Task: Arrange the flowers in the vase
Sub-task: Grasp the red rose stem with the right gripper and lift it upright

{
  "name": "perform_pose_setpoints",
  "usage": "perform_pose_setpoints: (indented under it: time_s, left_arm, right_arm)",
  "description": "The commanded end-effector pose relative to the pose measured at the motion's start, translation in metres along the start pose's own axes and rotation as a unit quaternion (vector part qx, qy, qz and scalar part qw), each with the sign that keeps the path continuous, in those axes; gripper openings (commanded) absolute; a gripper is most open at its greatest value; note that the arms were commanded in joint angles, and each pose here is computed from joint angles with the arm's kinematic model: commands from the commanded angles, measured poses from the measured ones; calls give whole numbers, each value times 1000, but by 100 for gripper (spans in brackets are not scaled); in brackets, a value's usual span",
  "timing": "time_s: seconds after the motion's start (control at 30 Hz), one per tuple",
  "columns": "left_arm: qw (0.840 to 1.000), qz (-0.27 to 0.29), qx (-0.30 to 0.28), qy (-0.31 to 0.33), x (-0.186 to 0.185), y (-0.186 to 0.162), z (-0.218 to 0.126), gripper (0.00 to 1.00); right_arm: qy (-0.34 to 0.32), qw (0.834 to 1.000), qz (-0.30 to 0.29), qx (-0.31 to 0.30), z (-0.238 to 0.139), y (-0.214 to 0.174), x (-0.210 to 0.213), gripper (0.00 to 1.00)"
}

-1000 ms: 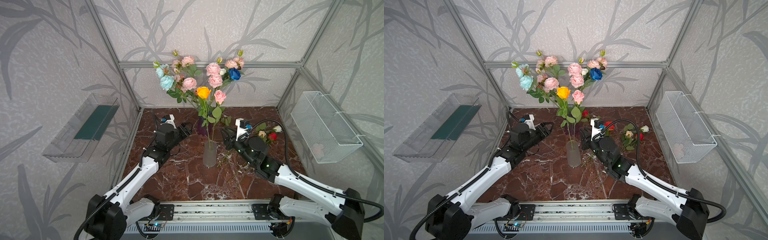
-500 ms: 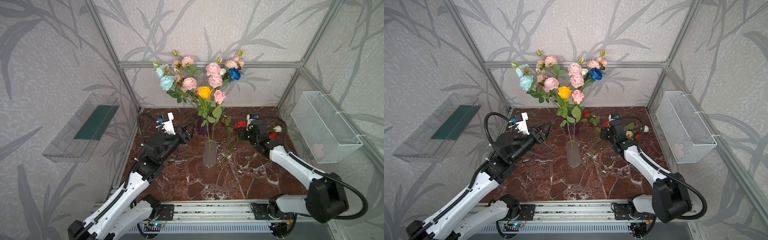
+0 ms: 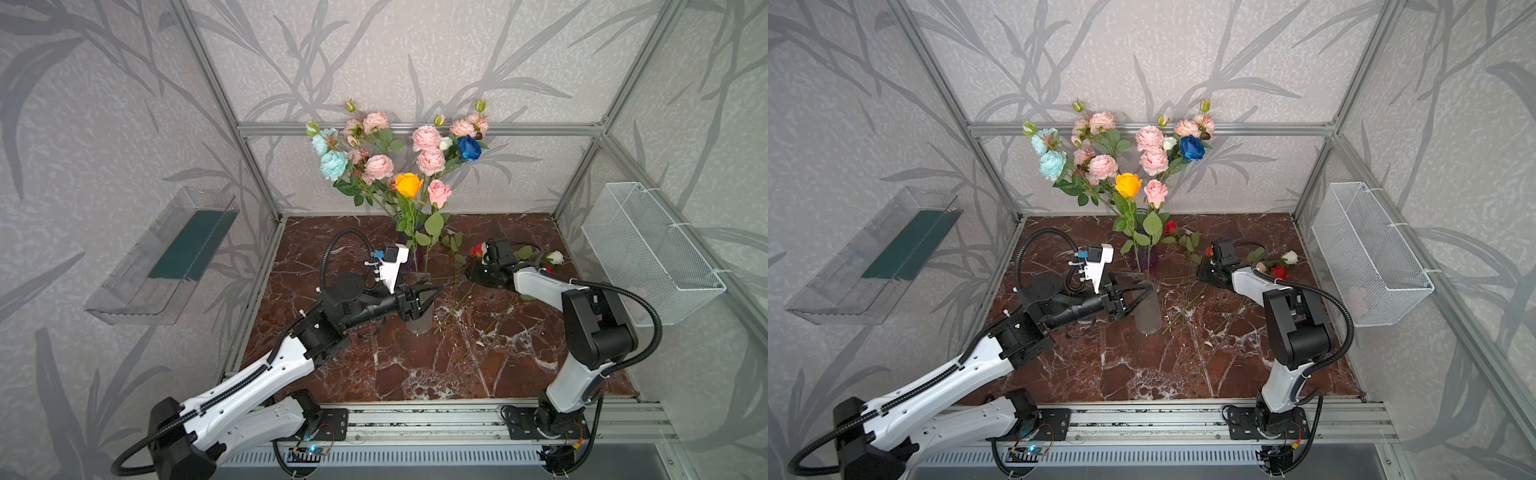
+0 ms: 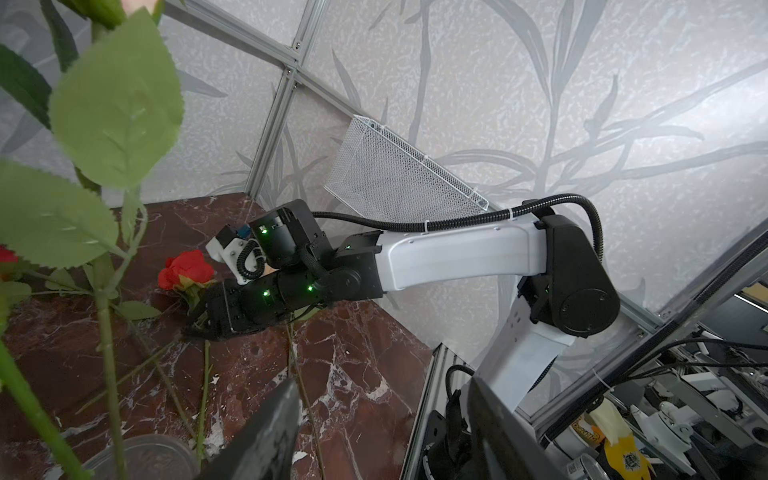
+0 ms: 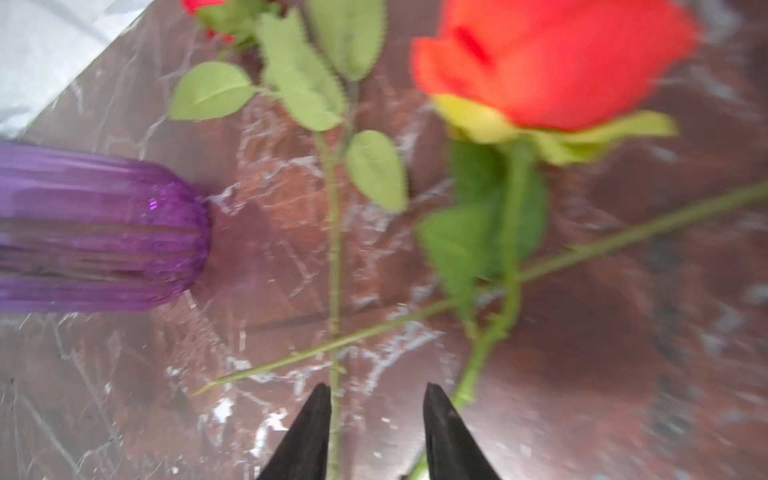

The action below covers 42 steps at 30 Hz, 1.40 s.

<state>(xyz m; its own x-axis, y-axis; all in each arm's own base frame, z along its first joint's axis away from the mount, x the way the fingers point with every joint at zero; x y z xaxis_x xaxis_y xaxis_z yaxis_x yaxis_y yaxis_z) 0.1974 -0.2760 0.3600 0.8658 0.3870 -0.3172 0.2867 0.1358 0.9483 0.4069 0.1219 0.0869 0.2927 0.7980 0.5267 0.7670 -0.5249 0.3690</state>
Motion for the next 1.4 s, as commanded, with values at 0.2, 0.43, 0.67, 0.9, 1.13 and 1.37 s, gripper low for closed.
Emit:
perform_pose_setpoints:
  time_s: [0.2, 0.43, 0.67, 0.9, 1.13, 1.37]
  left_arm:
    - [1000, 22, -5, 4, -5, 8, 1, 67]
    - [1000, 26, -2, 12, -3, 7, 1, 68]
    - [1000, 26, 2, 16, -1, 4, 2, 68]
    - [1000, 25, 4, 16, 0, 3, 3, 68]
    - [999, 27, 5, 18, 0, 2, 3, 68]
    - [999, 29, 5, 20, 0, 2, 3, 68]
  right_arm:
    - [-26, 999, -1, -44, -19, 25, -6, 40]
    - [-47, 999, 5, 8, 10, 17, -12, 35]
    - [-57, 998, 14, 29, 26, 7, -21, 33]
    - [-76, 996, 14, 42, 39, 3, -30, 30]
    - [-81, 996, 17, 34, 41, 6, -32, 8]
    - [-45, 999, 14, 0, 13, 15, -16, 2]
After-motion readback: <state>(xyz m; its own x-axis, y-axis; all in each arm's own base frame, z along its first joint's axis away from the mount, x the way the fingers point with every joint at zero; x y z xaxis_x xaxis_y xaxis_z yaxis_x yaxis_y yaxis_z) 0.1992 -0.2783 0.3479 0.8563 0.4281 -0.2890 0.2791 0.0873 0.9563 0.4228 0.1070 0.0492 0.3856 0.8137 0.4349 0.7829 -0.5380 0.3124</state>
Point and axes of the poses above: each gripper's point midway between its finger pads, its own z axis out along the fingers, its own x axis along the line the jaws close on, y = z × x, the point moved 3 cm from there along -z, back along the fingers, and after that the axes turned 11 degrees about z, right-handed, at the moved point
